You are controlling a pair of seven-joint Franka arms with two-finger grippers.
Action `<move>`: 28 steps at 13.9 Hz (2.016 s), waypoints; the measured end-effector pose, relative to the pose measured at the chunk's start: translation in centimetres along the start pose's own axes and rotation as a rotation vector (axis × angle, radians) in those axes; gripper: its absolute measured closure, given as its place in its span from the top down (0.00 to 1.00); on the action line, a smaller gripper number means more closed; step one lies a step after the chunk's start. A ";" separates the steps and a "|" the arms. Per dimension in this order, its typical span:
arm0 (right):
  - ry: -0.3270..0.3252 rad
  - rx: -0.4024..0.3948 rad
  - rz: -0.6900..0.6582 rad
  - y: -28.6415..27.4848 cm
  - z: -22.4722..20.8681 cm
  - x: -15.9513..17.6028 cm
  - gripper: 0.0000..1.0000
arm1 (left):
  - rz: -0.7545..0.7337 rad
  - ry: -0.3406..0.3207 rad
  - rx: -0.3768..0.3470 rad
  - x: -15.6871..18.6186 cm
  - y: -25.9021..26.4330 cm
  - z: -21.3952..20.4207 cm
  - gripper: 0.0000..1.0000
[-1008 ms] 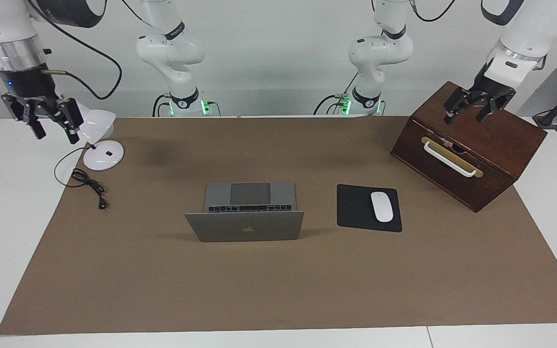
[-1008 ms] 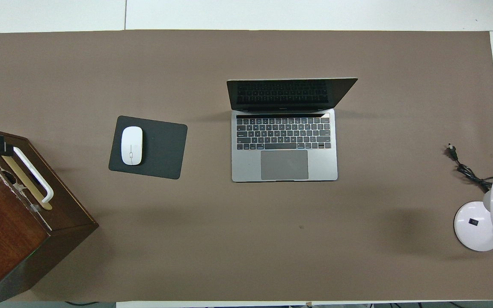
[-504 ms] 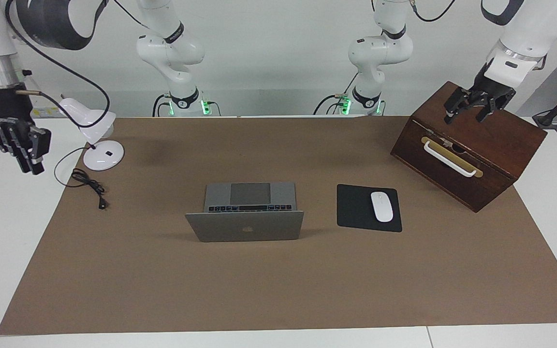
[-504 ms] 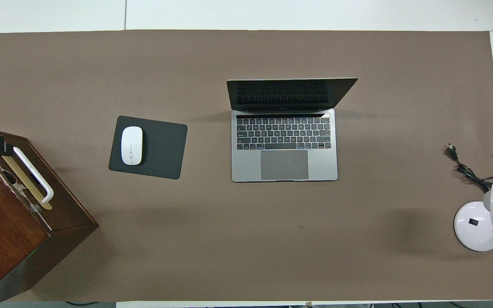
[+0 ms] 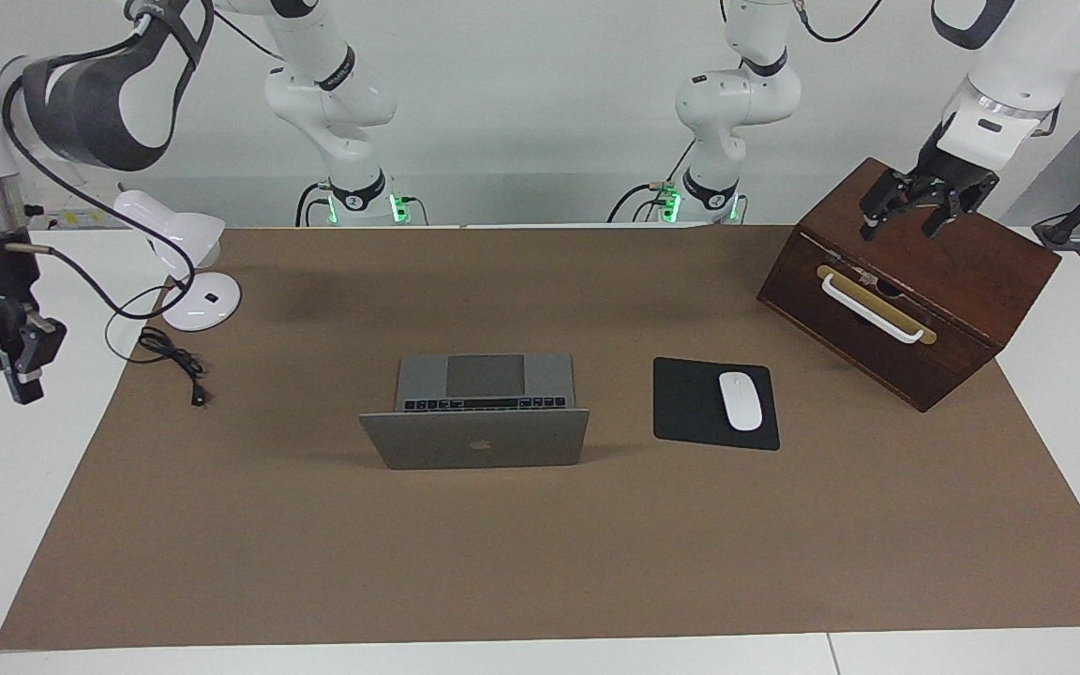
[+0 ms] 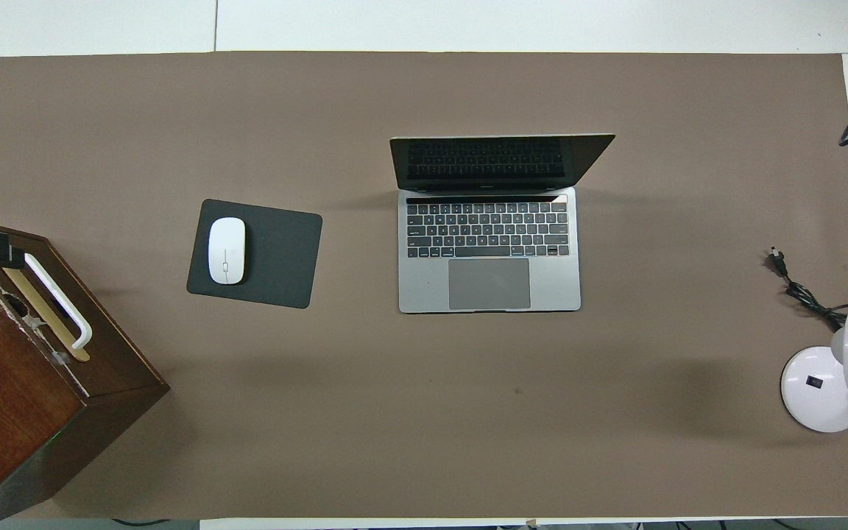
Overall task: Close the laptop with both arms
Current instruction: 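Move the left gripper toward the laptop front while the right gripper reaches the screen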
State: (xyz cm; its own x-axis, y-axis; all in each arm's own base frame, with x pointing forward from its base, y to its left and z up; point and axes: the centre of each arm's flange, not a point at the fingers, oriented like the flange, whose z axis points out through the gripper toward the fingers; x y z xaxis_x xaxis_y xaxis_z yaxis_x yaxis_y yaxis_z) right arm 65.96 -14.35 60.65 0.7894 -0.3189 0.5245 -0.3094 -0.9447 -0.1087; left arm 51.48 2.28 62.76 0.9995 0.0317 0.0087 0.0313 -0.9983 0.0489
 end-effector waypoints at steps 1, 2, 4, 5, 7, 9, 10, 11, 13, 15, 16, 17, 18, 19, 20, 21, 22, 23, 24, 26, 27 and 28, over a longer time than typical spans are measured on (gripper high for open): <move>0.004 0.001 -0.004 -0.3 0.8 0.2 0.01 | 0.000 0.000 0.000 0.0 0.0 0.0 1.00; 0.006 0.002 -0.009 -0.7 1.5 0.6 0.01 | 0.000 0.000 0.000 0.0 0.0 0.0 1.00; 0.011 0.004 -0.020 -1.6 3.1 1.3 0.01 | 0.000 0.000 0.000 0.0 0.0 0.0 1.00; 0.015 0.005 -0.025 -2.0 3.9 1.7 0.01 | 0.001 -0.002 0.000 0.0 0.0 0.1 1.00; 0.032 0.004 -0.031 -2.3 5.6 2.1 0.01 | 0.001 -0.003 0.000 0.0 0.1 0.2 0.78; 0.047 0.002 -0.033 -2.4 7.8 2.2 0.01 | 0.000 -0.006 0.000 0.0 0.1 0.3 0.49; 0.049 0.000 -0.039 -2.5 8.8 2.2 0.01 | -0.002 -0.007 0.000 0.0 0.1 0.3 0.36; 0.047 -0.002 -0.055 -2.6 9.6 2.2 0.01 | -0.010 -0.008 0.000 0.0 0.1 0.4 0.24; 0.043 -0.002 -0.106 -3.0 10.3 2.1 0.01 | -0.032 -0.007 0.000 0.0 0.1 0.4 0.01; 0.043 -0.005 -0.170 -3.9 10.4 2.0 0.01 | -0.037 -0.008 0.000 0.0 0.2 0.5 0.01; 0.043 -0.010 -0.198 -4.3 10.4 1.9 0.01 | -0.037 -0.008 0.001 0.0 0.3 0.8 0.01; 0.042 -0.015 -0.220 -4.7 10.5 1.8 0.01 | -0.036 -0.005 0.001 0.1 0.3 1.3 0.01; 0.038 -0.015 -0.237 -5.4 10.8 1.6 0.01 | -0.034 -0.003 0.001 0.1 0.5 1.9 0.01; 0.041 -0.011 -0.249 -6.2 11.1 1.4 0.01 | -0.028 0.001 0.001 0.0 0.7 2.5 0.01; 0.051 -0.004 -0.261 -7.2 11.6 1.1 0.01 | -0.018 0.007 0.001 -0.3 1.3 3.1 0.01; 0.057 0.005 -0.276 -8.4 12.3 0.7 0.01 | -0.003 0.017 0.001 -0.6 2.1 3.8 0.01; 0.061 0.012 -0.288 -9.5 12.9 0.4 0.01 | 0.012 0.026 0.001 -1.0 3.0 4.5 0.01; 0.062 0.018 -0.299 -10.4 13.5 0.1 0.01 | 0.027 0.035 0.000 -1.5 4.0 5.2 0.01; 0.067 0.024 -0.307 -11.2 13.9 -0.1 0.01 | 0.042 0.041 -0.001 -2.1 4.9 5.9 0.01; 0.076 0.035 -0.319 -12.6 13.9 -0.3 0.01 | 0.074 0.058 -0.011 -3.2 6.7 7.0 0.01; 0.078 0.041 -0.322 -13.3 13.8 -0.4 0.01 | 0.092 0.072 -0.017 -3.7 7.6 7.6 0.01; 0.078 0.047 -0.322 -14.1 13.8 -0.7 0.01 | 0.109 0.088 -0.025 -4.3 8.6 8.2 0.01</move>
State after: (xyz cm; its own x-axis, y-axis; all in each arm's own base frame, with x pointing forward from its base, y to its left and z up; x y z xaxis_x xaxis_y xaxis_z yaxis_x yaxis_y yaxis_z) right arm 77.11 -1.84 50.19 0.7990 0.0015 0.6013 -0.0243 -0.9991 0.0349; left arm 47.58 -6.88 54.95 0.9922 -0.0712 0.1026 -0.0784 -0.9946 0.0679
